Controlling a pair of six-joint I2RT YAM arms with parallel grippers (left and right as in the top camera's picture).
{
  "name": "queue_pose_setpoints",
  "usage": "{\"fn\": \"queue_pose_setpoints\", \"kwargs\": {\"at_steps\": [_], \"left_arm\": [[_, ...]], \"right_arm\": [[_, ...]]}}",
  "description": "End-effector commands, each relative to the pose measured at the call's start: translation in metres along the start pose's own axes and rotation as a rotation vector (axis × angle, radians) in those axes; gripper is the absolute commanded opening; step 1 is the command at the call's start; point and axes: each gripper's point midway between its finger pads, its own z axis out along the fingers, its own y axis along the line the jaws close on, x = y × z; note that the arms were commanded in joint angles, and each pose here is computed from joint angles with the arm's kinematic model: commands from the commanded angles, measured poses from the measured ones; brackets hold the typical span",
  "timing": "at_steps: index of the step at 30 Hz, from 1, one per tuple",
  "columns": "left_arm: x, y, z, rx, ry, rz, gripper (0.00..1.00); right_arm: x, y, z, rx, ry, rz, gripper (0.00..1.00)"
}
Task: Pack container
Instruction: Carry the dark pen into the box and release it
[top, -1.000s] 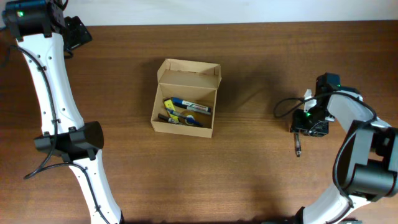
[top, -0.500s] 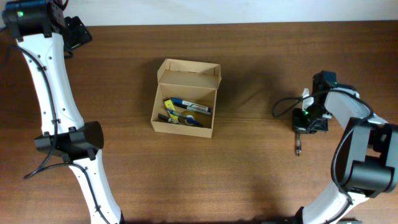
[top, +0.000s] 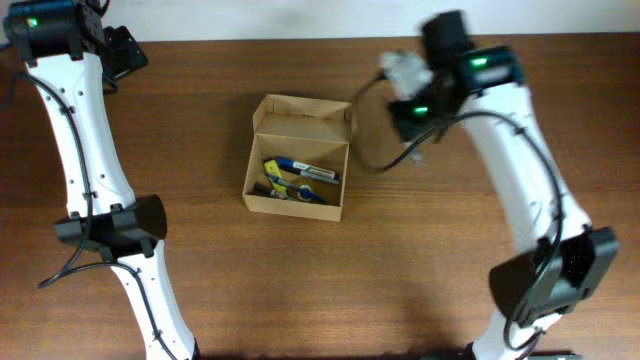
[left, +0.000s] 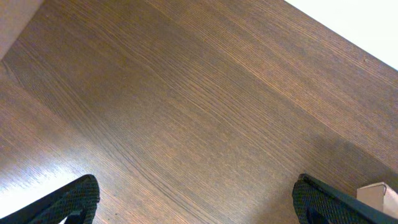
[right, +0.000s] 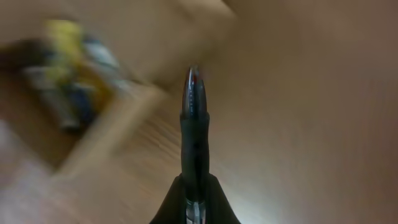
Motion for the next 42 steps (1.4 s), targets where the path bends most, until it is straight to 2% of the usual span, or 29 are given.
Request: {"fn": "queue_pose_setpoints", "kwargs": {"at_steps": [1, 4, 8, 18, 26, 31, 33, 34, 35, 36, 40, 42], "left_arm": [[-0.004, 0.003, -0.014, 0.011, -0.027, 0.004, 1.00], [-0.004, 0.003, -0.014, 0.011, -0.027, 0.004, 1.00], [-0.004, 0.003, -0.014, 0.011, -0.027, 0.004, 1.00], [-0.004, 0.003, -0.014, 0.011, -0.027, 0.004, 1.00], [-0.004, 0.003, -0.014, 0.011, -0.027, 0.004, 1.00], [-0.004, 0.003, -0.014, 0.011, -0.027, 0.004, 1.00], [-0.004, 0.003, -0.014, 0.011, -0.027, 0.004, 1.00], [-0.004, 0.003, -0.014, 0.011, -0.027, 0.004, 1.00], [-0.004, 0.003, -0.014, 0.011, -0.027, 0.004, 1.00], [-0.004, 0.003, -0.014, 0.011, -0.027, 0.004, 1.00], [-0.004, 0.003, -0.014, 0.011, -0.027, 0.004, 1.00], [-0.004, 0.003, -0.014, 0.011, -0.027, 0.004, 1.00]], "right_arm": [[-0.035, 0.094, -0.008, -0.075, -0.102, -0.506, 0.04], [-0.044, 0.141, 0.008, -0.117, -0.119, -0.678, 0.04], [-0.043, 0.172, 0.045, -0.163, -0.081, -0.761, 0.04], [-0.030, 0.179, 0.119, -0.255, 0.004, -0.800, 0.04], [-0.001, 0.177, 0.180, -0.310, 0.134, -0.764, 0.04], [0.012, 0.176, 0.198, -0.317, 0.189, -0.704, 0.04], [0.012, 0.174, 0.199, -0.308, 0.197, -0.685, 0.09], [0.011, 0.173, 0.198, -0.298, 0.199, -0.673, 0.18], [0.010, 0.171, 0.197, -0.278, 0.201, -0.654, 0.34], [0.008, 0.167, 0.195, -0.252, 0.207, -0.628, 0.40], [-0.002, 0.159, 0.173, -0.181, 0.202, -0.546, 0.46], [-0.014, 0.159, 0.151, -0.169, 0.174, -0.523, 0.58]]}}
